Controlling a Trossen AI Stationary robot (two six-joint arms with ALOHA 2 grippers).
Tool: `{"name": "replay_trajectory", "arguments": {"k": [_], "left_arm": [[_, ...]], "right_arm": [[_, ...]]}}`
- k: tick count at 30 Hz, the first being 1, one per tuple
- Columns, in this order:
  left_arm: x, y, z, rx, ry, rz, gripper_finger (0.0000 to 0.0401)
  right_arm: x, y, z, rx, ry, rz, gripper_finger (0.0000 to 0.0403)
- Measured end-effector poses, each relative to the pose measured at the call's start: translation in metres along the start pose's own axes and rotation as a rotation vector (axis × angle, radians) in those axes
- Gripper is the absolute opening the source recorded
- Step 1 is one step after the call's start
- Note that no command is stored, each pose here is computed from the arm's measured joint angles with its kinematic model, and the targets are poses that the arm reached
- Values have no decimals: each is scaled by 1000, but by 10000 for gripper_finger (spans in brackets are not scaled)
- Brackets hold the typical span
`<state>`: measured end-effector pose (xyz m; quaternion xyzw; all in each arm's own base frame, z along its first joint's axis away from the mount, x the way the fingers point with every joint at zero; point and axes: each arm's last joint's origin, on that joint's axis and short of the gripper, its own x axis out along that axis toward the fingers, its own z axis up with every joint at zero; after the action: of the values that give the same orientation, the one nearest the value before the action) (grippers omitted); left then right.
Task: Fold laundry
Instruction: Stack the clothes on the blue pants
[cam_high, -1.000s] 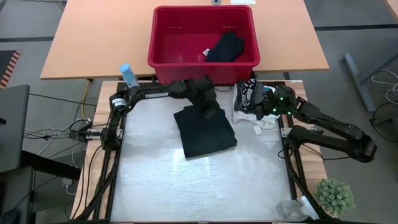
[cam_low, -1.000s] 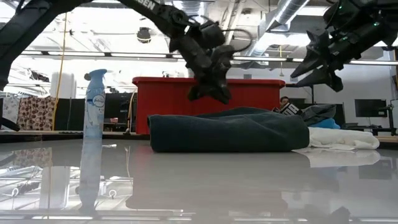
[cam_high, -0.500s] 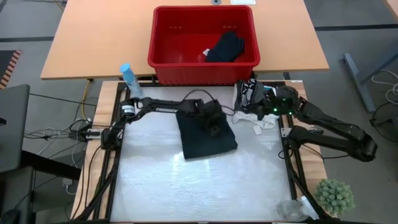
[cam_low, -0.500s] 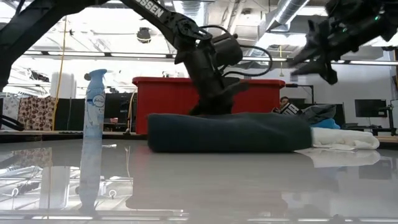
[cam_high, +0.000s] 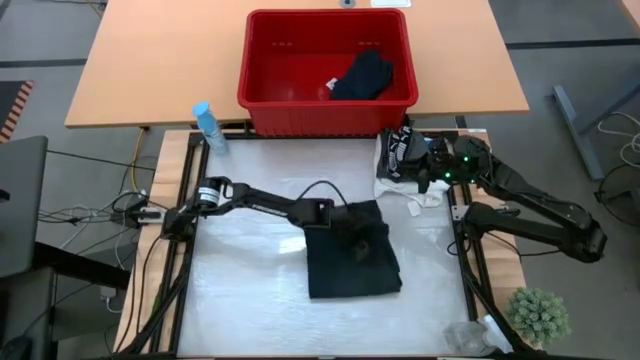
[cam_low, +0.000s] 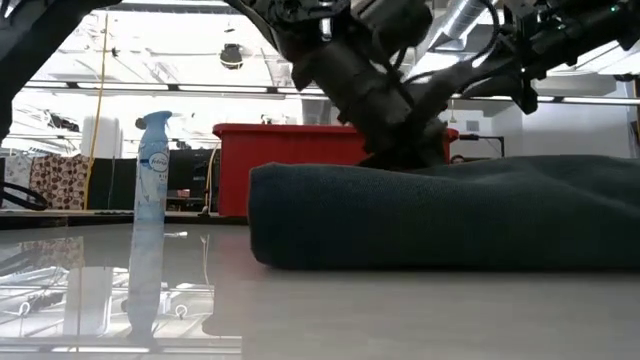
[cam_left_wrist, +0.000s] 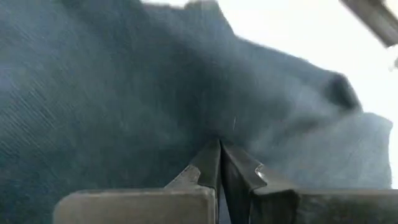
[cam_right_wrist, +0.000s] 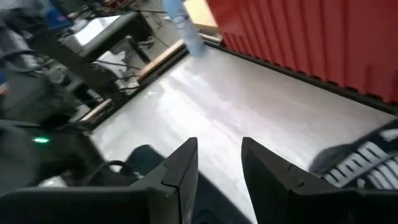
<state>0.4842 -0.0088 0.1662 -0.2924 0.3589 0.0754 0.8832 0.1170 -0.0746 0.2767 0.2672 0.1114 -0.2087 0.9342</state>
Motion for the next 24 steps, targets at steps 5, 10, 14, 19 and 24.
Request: {"name": "replay_trajectory", "arguments": {"k": [5,10,14,19,24], "left_arm": [[-34,-13,41,-26,-146,-47,0],[-74,-3,81,-51,-256,-51,7],[-124,18,124,-16,-413,-13,33],[-146,68,150,-76,-378,-100,92],[-140,125,161,-155,-329,-152,160]], "right_arm": [[-2,-13,-6,126,16,-213,148],[1,-25,-9,222,23,-366,147],[5,-37,-11,277,59,-470,142],[14,-48,-10,279,98,-499,137],[21,-54,-5,274,87,-459,144]]}}
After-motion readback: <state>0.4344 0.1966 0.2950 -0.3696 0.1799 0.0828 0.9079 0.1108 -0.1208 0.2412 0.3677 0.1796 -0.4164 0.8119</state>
